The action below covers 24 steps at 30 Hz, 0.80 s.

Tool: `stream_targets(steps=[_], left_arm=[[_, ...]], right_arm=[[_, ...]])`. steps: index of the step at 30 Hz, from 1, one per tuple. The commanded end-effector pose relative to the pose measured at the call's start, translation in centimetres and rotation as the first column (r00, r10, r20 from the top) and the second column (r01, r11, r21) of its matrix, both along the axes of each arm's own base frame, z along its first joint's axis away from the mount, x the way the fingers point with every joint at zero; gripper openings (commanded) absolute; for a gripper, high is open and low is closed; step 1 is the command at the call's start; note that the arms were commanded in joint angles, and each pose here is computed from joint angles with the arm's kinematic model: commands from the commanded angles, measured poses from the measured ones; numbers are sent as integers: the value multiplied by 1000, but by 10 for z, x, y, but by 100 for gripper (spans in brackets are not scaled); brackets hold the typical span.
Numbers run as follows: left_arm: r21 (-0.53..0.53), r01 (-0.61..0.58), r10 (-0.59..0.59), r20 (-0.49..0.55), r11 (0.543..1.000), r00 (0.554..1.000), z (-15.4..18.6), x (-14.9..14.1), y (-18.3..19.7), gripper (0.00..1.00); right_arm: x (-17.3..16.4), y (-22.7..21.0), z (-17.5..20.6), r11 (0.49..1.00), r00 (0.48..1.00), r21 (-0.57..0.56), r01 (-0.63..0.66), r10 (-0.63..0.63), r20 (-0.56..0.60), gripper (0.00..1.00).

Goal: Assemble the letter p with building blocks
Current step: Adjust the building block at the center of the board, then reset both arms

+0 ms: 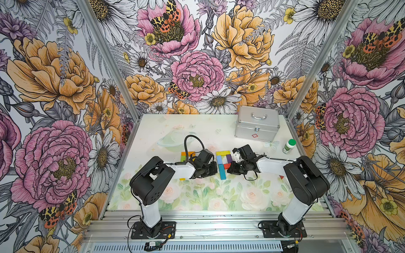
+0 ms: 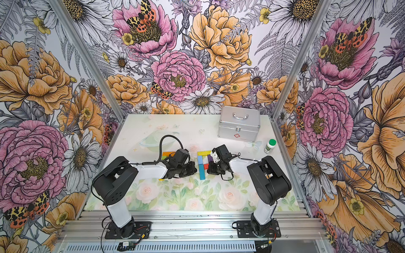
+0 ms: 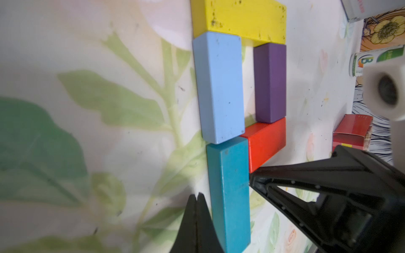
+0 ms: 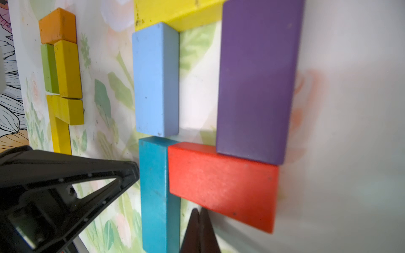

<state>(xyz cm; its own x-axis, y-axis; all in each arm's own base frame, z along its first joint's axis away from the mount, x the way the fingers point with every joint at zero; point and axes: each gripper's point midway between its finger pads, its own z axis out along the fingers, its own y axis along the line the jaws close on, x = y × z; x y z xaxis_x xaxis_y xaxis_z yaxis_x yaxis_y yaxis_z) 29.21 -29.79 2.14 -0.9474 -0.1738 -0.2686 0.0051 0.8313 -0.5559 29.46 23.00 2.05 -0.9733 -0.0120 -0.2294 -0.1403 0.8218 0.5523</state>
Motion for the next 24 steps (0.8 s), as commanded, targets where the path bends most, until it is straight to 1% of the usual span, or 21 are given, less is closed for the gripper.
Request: stream_targets(steps=[1, 2, 3, 4, 5, 6, 7, 8, 9, 10, 13, 15, 17, 20, 21, 23, 24], left_arm=[[-13, -22, 24, 177, 1000, 984, 47, 13, 7, 0], [-11, -28, 30, 222, 1000, 975, 60, 14, 10, 0], [-6, -33, 33, 272, 999, 962, 73, 15, 13, 5], [-1, -33, 32, 319, 999, 947, 86, 15, 16, 11], [6, -32, 28, 355, 999, 934, 97, 15, 20, 19], [21, -33, 22, 393, 999, 919, 106, 16, 24, 30], [33, -34, 16, 429, 999, 903, 114, 17, 28, 43], [45, -40, 15, 461, 998, 887, 120, 18, 33, 61], [65, -48, 9, 501, 997, 865, 126, 21, 40, 87], [79, -71, 17, 544, 994, 839, 130, 26, 48, 99], [118, -133, 30, 628, 984, 778, 142, 42, 75, 99], [213, -209, -5, 712, 954, 702, 148, 53, 99, 99], [283, -281, -51, 781, 917, 622, 156, 63, 118, 99], [300, -359, -75, 848, 884, 524, 173, 77, 143, 99], [303, -387, -75, 860, 871, 504, 176, 82, 155, 99], [297, -454, -46, 872, 840, 487, 175, 90, 185, 99], [277, -464, -26, 878, 842, 478, 174, 90, 197, 99]], right_arm=[[-6, -9, 16, 999, 1000, -42, 13, -12, 21, 3], [-4, -9, 27, 999, 999, -36, 3, -2, 45, 8], [-3, -10, 40, 999, 997, -41, -6, 9, 71, 15], [-1, -14, 53, 998, 994, -63, -6, 12, 107, 25], [2, -18, 65, 997, 990, -83, 0, 12, 141, 39], [6, -25, 78, 993, 982, -114, 14, 7, 186, 54], [10, -32, 89, 989, 972, -145, 33, 2, 233, 67], [16, -39, 100, 984, 960, -168, 56, -7, 280, 77], [23, -48, 113, 977, 940, -191, 94, -24, 340, 91], [31, -63, 123, 961, 916, -227, 156, -55, 396, 99], [54, -93, 153, 918, 836, -276, 286, -98, 540, 99], [71, -117, 164, 880, 786, -293, 373, -132, 604, 99], [84, -137, 167, 848, 760, -305, 433, -162, 630, 99], [102, -161, 166, 804, 731, -321, 501, -195, 654, 99], [108, -170, 167, 782, 714, -324, 533, -210, 668, 99], [116, -187, 166, 743, 682, -311, 593, -257, 685, 99], [120, -197, 167, 722, 654, -292, 627, -284, 701, 99]])
